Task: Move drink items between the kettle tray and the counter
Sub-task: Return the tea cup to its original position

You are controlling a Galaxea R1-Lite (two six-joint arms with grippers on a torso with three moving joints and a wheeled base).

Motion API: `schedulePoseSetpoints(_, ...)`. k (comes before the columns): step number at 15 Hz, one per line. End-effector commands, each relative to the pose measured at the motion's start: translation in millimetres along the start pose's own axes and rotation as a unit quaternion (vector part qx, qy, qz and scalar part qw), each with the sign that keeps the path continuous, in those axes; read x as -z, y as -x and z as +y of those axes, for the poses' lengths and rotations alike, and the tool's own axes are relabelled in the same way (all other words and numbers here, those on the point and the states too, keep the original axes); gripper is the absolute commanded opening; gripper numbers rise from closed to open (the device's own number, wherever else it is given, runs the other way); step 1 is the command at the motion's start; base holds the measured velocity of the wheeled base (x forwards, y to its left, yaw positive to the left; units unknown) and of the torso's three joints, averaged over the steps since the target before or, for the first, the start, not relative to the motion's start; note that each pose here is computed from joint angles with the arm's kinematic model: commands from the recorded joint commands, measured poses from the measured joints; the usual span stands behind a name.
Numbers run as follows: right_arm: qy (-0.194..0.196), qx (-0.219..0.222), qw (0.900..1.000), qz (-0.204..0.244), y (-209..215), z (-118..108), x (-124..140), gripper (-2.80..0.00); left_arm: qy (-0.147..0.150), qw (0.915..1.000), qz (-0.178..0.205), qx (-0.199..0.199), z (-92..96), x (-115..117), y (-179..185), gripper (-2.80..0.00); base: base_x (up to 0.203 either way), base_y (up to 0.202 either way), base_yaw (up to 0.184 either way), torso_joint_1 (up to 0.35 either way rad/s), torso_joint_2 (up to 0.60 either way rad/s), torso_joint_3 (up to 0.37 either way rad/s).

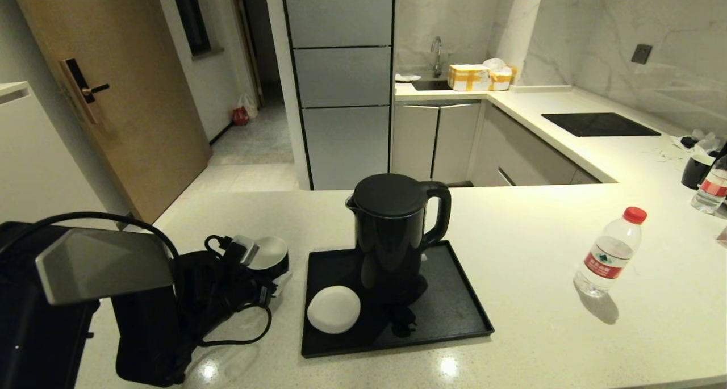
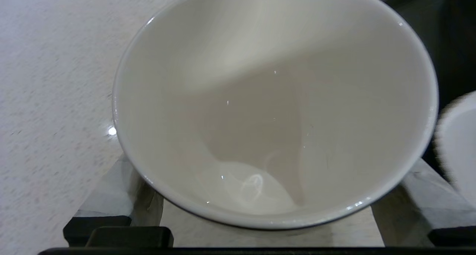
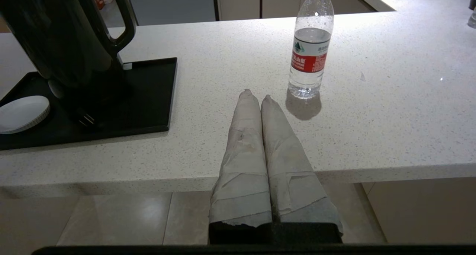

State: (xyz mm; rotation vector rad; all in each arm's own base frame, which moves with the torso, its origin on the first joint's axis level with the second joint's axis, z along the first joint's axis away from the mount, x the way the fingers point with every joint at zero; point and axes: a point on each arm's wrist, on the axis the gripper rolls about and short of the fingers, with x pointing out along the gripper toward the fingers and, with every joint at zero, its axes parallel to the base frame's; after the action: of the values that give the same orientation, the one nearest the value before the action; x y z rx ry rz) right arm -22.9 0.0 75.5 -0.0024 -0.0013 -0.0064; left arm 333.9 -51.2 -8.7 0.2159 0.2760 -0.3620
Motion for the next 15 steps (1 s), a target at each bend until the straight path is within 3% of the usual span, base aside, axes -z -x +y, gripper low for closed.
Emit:
schedulePoseSetpoints(1, 0.000, 0.000, 1.000, 0.002, 0, 0, 1, -2.80, -0.003, 0.9999, -0.013, -0.002, 0.5, -7, 3, -2.80, 0.000, 0.000, 0.000, 0.000, 0.00, 0.000)
schedulePoseSetpoints(3, 0.000, 0.000, 1.000, 0.002, 0, 0, 1, -2.80, -0.001, 0.9999, -0.012, 0.005, -4.0, -9, 5, -2.80, 0.000, 0.000, 0.000, 0.000, 0.00, 0.000)
schedulePoseSetpoints(5, 0.000, 0.000, 1.000, 0.002, 0, 0, 1, -2.80, 0.005, 0.9994, -0.018, 0.029, -21.1, -19, 15, -2.80, 0.000, 0.000, 0.000, 0.000, 0.00, 0.000)
schedulePoseSetpoints(8, 0.000, 0.000, 1.000, 0.002, 0, 0, 1, -2.80, 0.007, 0.9993, -0.018, 0.030, -21.9, -20, 15, -2.80, 0.000, 0.000, 0.000, 0.000, 0.00, 0.000)
schedulePoseSetpoints(13, 0.000, 0.001, 1.000, 0.002, 0, 0, 1, -2.80, 0.001, 0.9943, -0.041, 0.098, -66.1, -41, 27, -2.80, 0.000, 0.000, 0.000, 0.000, 0.00, 0.000)
schedulePoseSetpoints(15, 0.000, 0.000, 1.000, 0.002, 0, 0, 1, -2.80, -0.001, 0.9931, -0.046, 0.108, -72.3, -44, 29, -2.80, 0.000, 0.000, 0.000, 0.000, 0.00, 0.000)
